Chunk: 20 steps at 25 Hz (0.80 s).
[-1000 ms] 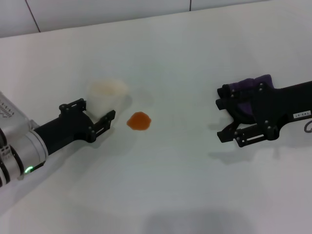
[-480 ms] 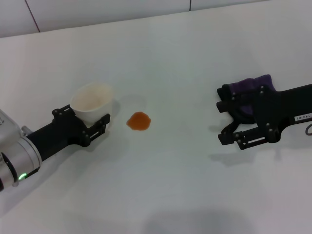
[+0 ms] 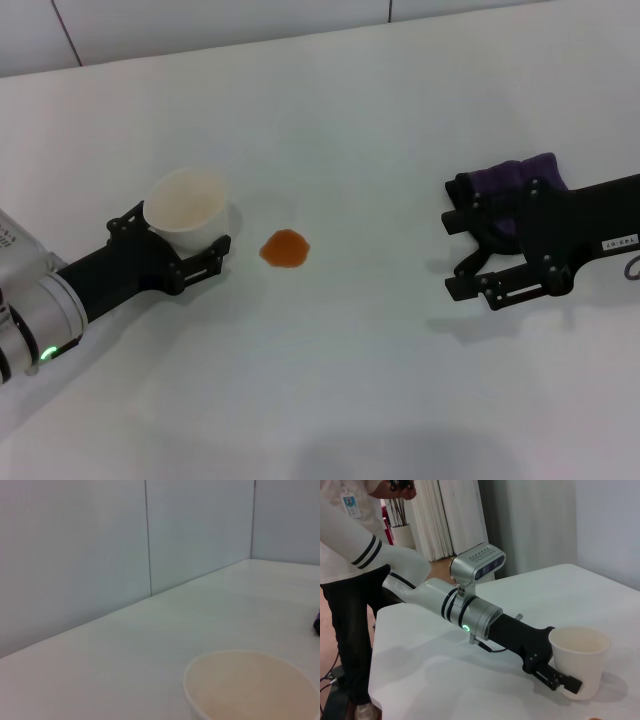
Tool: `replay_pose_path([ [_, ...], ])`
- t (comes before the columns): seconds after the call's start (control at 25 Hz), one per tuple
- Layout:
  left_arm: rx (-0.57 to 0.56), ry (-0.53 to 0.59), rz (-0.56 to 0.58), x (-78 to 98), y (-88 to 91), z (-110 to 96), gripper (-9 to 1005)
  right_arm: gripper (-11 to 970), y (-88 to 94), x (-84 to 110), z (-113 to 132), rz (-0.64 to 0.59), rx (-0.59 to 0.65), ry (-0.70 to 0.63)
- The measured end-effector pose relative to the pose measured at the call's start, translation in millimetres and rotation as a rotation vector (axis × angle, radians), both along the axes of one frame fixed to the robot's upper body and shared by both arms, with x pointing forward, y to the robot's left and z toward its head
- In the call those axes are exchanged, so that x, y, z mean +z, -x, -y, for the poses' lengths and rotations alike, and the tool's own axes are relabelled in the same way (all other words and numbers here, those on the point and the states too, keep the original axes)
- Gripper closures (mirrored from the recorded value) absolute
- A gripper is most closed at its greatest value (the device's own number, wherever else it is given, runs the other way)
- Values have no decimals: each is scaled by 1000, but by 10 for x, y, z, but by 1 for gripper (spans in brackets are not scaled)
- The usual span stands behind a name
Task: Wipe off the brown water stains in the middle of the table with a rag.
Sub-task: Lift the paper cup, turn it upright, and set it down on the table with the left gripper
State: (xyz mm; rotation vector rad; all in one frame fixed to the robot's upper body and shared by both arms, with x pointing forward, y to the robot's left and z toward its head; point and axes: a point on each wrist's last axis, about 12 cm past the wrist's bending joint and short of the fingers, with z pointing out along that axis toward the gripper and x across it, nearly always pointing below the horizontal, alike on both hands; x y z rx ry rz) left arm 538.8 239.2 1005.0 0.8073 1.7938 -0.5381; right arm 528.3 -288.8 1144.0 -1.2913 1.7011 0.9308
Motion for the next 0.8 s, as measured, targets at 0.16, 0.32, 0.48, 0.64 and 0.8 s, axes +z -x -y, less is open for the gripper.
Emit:
replay_pose_path([
  [0.16,4,-1,-3,4,-13,-3,149,270,1,-11,-5,-5,0,-2],
  [0.32,1,2,1,7,-2,-14,133,271,-1,-13,-7,-6,0,-3],
  [0.48,4,3,-2,-7,22,-31,124,272,-3,-15,-4,-4,-3,-1],
  [0.64,0,22,0,-18,82,-50,123,273,-7,-11,-4,-2,-3,-1],
  [0.8,7,39,11,-19,150,-118,122,274,-13,-5,-9,0,0,0],
])
